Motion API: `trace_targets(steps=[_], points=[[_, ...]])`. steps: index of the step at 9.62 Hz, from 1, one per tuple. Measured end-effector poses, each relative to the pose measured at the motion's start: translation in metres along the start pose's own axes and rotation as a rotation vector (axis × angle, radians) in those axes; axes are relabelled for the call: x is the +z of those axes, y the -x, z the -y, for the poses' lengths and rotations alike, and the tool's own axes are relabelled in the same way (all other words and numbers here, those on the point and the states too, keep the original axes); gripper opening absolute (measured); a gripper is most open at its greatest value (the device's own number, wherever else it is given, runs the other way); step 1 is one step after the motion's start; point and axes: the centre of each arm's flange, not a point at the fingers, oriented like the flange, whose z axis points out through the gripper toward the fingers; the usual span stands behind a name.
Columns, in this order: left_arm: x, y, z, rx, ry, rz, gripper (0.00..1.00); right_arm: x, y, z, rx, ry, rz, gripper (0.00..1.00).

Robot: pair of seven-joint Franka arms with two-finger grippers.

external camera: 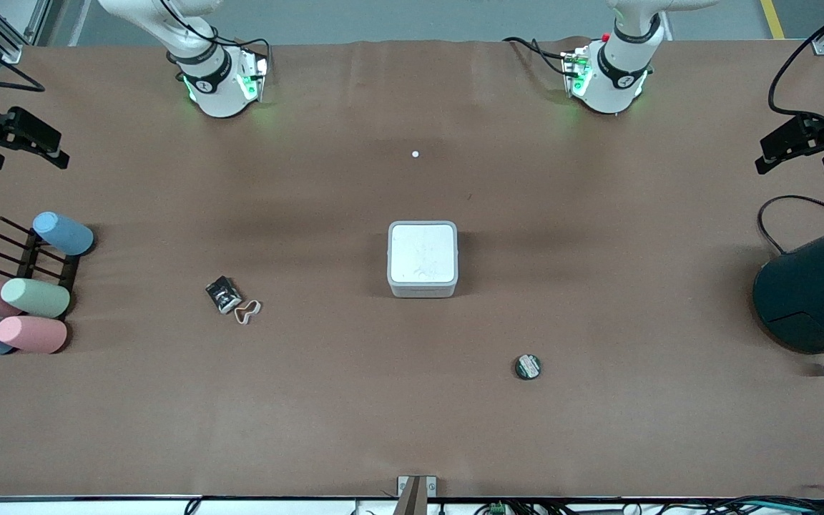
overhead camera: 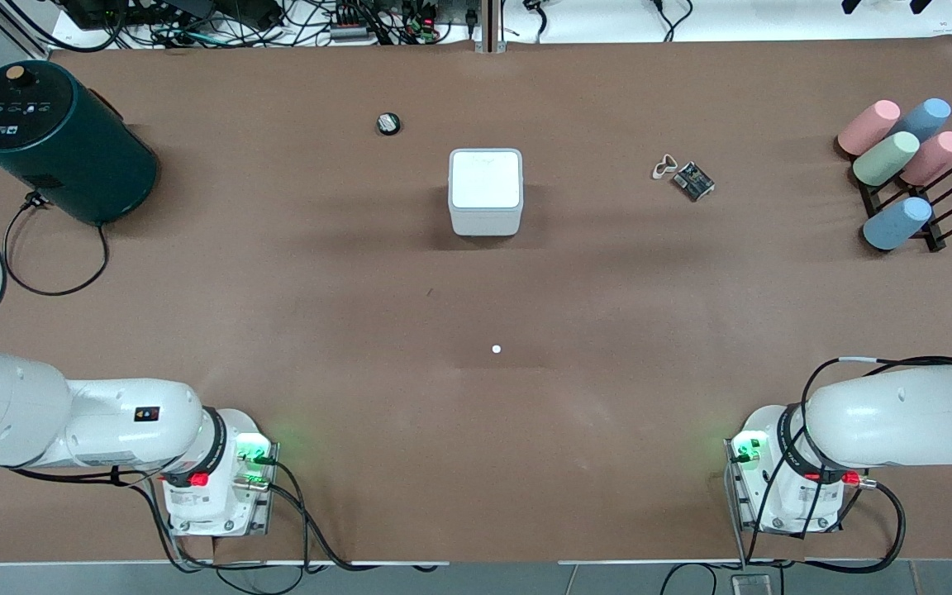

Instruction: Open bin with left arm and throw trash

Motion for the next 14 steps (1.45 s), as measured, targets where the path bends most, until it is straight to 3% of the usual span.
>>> trace_targets(steps=[2,4,7,10,12,14], points=[[0.001,0.000,0.002,-0.004,0.000,0.007,1.00,0.001,0.000,0.003,-0.008,0.000,0.004,1.00],[0.020,-0.006,-0.005,0.019,0.002,0.058,0.96,0.008,0.000,0.018,-0.045,0.001,0.016,1.00],[0.098,-0.035,-0.092,0.066,0.060,0.177,0.50,0.040,-0.023,0.047,-0.101,0.005,0.020,1.00],[0.177,-0.050,-0.218,0.083,0.079,0.157,0.05,0.113,-0.063,0.087,-0.176,0.015,0.062,1.00],[0.244,-0.034,-0.313,0.015,0.065,0.156,0.01,0.165,-0.081,0.133,-0.284,0.022,0.077,1.00],[0.319,-0.012,-0.383,0.039,0.055,0.162,0.01,0.209,-0.088,0.159,-0.371,0.025,0.080,1.00]])
